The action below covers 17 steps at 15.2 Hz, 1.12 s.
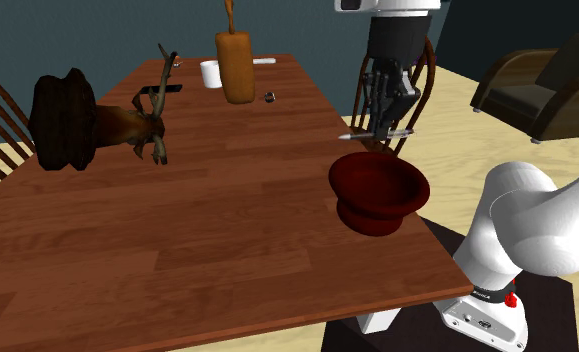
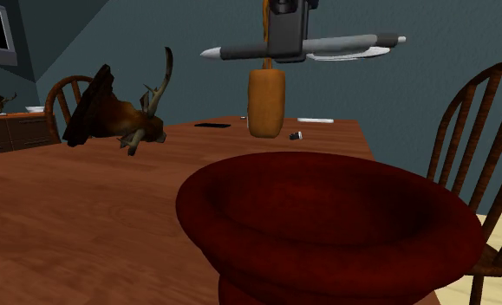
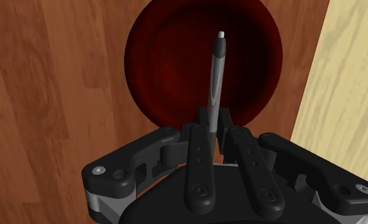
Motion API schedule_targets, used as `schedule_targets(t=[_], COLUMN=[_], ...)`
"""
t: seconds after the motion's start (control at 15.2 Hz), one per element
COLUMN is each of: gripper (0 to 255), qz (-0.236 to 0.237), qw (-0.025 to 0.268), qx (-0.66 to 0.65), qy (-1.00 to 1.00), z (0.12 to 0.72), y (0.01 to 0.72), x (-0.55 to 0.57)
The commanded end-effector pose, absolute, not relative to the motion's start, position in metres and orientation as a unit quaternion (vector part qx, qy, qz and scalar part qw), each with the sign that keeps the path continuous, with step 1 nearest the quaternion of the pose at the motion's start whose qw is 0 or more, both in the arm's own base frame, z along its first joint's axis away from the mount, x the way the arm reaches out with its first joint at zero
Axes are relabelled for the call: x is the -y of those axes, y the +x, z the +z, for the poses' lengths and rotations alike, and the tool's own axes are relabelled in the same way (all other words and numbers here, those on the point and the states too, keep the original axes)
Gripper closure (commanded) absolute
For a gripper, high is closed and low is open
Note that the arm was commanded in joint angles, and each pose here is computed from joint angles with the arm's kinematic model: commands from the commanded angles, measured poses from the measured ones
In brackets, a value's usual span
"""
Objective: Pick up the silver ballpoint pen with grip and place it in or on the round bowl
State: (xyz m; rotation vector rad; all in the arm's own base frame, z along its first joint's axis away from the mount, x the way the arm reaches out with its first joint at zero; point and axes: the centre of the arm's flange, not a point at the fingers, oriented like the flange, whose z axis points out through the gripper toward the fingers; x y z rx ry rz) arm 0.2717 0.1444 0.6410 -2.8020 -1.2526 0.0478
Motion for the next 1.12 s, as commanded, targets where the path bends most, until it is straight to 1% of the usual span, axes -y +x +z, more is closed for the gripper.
schedule_targets(t=[0.0,0.92,1.06], gripper=[255,255,255], qz=[0.016,0.016,0.016], qw=[0.036,0.036,0.036], qx=[0.408,0.408,0.408], qy=[-0.912,-0.912,-0.912], z=[0.636,0.562,0.561], y=[0.259,0.259,0.259], x=[-0.135,-0.135,-0.135])
